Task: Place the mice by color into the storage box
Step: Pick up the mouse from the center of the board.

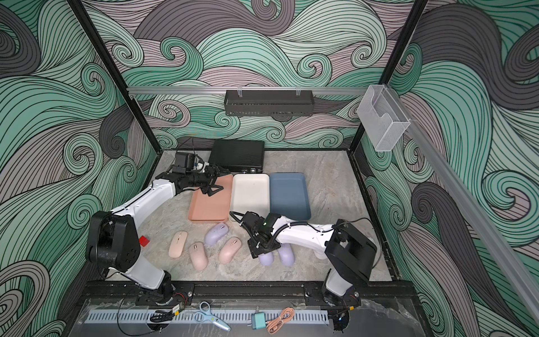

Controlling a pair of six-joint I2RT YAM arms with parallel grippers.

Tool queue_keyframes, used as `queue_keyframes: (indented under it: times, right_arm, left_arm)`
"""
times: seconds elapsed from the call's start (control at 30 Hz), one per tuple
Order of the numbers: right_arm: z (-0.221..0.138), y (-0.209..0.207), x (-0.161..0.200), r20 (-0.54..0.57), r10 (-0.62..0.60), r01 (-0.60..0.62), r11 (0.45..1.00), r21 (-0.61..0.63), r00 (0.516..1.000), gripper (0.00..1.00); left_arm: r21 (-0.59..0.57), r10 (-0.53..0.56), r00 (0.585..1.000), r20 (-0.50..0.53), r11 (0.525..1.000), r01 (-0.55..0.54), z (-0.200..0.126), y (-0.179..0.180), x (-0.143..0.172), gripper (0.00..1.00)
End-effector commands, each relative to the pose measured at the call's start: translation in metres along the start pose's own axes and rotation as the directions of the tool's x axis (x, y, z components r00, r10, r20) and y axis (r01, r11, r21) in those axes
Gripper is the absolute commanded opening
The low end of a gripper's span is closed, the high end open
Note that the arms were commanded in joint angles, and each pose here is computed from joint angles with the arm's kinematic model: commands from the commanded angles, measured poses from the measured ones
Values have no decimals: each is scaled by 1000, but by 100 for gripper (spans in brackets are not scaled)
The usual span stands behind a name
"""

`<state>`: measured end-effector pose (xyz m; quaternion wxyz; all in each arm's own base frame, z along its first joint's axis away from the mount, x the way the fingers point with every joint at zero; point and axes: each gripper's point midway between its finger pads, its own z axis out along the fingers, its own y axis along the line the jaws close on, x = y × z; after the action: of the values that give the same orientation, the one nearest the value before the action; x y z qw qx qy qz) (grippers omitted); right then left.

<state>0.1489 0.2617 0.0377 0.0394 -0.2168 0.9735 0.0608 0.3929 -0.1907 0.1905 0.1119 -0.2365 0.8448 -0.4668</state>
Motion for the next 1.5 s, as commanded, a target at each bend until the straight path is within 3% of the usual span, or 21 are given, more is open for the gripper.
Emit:
queue_keyframes:
  times: [0.0, 0.27, 0.57, 1.0, 1.13, 1.47]
  right_arm:
    - [11, -8, 4, -10, 4, -4, 999, 43, 1000, 71]
    - [25, -22, 7, -7, 15, -14, 991, 130, 1000, 62]
    - [17, -20, 4, 8, -47, 45, 980, 194, 999, 56]
    - [-50, -13, -3, 133, -4, -11, 994, 109, 991, 53]
    - [-84, -34, -16, 190, -26, -13, 980, 198, 981, 53]
    - [-126, -101, -84, 273, 53, -107, 976, 187, 960, 52]
  left_arm:
    - [11, 3, 1000, 10, 1000, -3, -6, -9, -5, 86]
    - [4, -1, 1000, 4, 1000, 1, -5, -6, -5, 86]
    - [9, -15, 1000, -7, 1000, 15, -4, -7, -4, 85]
    - [20, -12, 1000, 6, 1000, 12, -9, -9, -9, 86]
    - [16, -18, 1000, 12, 1000, 18, -10, -7, -11, 86]
    - [17, -18, 1000, 21, 1000, 18, -10, -3, -17, 86]
